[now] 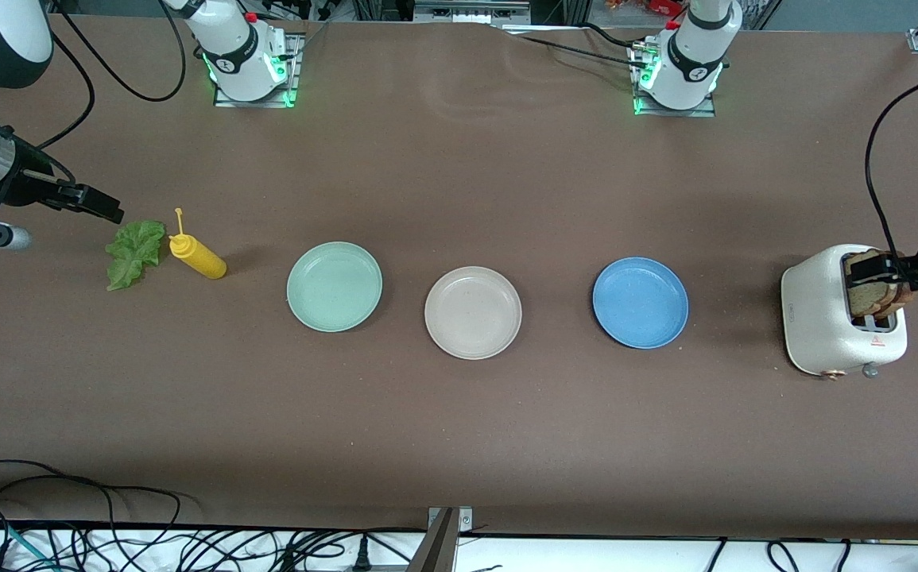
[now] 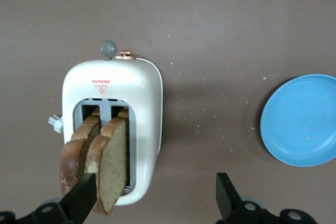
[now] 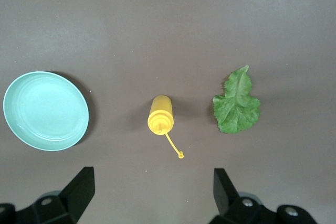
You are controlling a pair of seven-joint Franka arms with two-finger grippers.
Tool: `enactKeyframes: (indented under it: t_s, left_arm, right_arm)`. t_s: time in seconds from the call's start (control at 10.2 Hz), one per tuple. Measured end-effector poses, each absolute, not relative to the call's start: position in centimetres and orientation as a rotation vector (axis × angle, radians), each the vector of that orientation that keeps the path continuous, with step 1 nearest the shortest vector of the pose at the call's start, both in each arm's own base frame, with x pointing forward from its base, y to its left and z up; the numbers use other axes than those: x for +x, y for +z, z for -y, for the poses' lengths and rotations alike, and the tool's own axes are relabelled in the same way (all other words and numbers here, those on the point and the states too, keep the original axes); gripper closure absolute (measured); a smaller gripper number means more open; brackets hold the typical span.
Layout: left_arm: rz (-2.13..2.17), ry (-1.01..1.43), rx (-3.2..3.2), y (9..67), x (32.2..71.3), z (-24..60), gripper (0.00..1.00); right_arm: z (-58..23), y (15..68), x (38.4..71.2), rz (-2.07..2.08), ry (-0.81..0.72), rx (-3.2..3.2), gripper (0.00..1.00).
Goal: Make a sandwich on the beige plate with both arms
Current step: 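Move the left gripper over the toaster and lower onto a bread slice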
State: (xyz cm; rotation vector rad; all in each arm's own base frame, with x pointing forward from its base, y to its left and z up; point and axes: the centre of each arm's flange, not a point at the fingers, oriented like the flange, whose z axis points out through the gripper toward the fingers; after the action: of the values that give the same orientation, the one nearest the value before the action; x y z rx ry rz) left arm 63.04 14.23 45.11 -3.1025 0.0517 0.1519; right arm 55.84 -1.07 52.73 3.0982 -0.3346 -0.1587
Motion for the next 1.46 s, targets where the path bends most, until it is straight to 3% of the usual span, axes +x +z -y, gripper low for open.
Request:
enactKeyframes:
  t_s: [1.46]
  left_arm:
    - [-0.074, 0.136, -3.127, 38.1, 62.4, -17.7, 0.00]
  right_arm:
    - [1.0, 52.7, 55.8, 0.334, -0.159, 3.098, 0.00]
